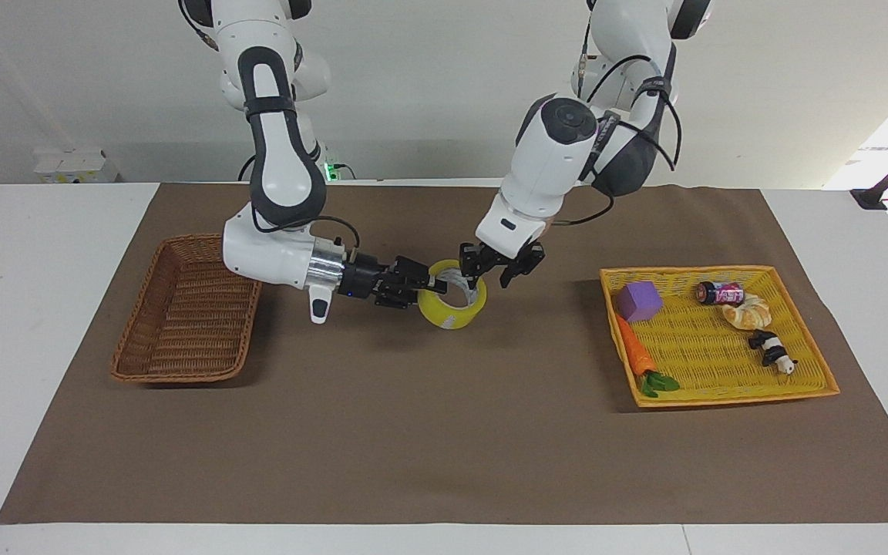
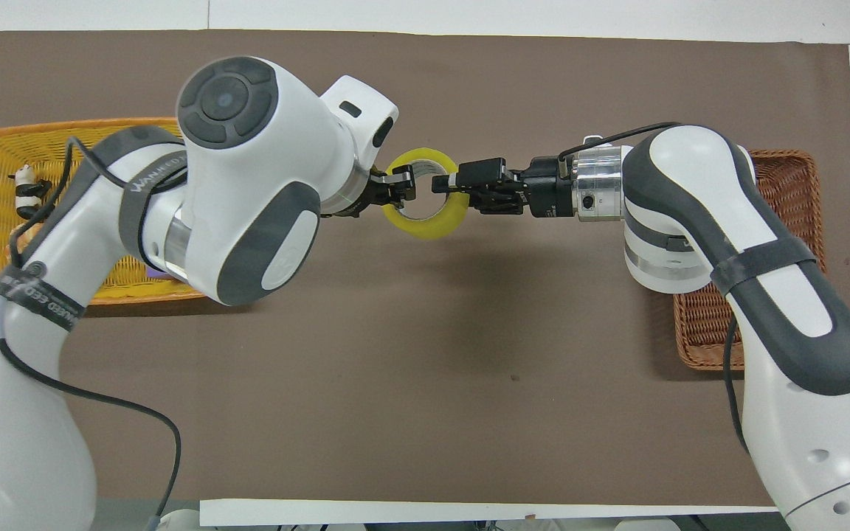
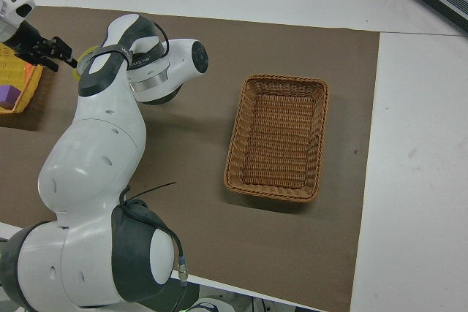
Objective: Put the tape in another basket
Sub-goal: 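Carry the tape with the right gripper while the left gripper withdraws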
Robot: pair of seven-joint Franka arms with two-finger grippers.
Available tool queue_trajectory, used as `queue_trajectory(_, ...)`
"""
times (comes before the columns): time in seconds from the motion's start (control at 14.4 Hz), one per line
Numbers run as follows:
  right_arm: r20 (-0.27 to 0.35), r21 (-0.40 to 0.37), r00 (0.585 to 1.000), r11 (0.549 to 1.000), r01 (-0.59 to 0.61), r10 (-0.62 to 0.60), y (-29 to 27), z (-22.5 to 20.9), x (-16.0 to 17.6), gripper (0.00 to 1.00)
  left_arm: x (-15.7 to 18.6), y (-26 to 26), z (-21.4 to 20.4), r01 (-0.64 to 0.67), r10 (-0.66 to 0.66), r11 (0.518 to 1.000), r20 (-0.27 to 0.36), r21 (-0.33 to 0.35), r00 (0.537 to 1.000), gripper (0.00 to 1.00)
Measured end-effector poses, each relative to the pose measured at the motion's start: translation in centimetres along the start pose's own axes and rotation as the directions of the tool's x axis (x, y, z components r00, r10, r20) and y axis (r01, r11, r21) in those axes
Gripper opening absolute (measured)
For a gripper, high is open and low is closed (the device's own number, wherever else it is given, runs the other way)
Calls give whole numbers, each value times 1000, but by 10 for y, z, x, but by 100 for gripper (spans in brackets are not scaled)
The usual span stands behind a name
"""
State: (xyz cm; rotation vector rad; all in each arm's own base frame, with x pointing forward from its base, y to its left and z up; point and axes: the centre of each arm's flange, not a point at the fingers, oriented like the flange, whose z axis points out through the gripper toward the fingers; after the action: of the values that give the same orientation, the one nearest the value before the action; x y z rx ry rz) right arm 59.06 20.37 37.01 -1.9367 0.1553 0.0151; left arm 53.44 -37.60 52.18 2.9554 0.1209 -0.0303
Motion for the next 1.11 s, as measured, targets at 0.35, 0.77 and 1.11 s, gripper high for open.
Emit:
queue_trajectory(0.35,-2,-78,1000,997,22,-23,30,-115,33,52,56,-152,-95,35,-36,998,19,49,999,100)
queue_trajectory(0.77,-16,-192,1000,981,15,-19,115,-342,15,52,101,-372,-136,185,-185,982,-11,42,983,100)
queue_trajectory(1.11,18,-275,997,959,72,-70,177,-402,-24,52,101,-384,-133,189,-188,975,-18,116,982,100)
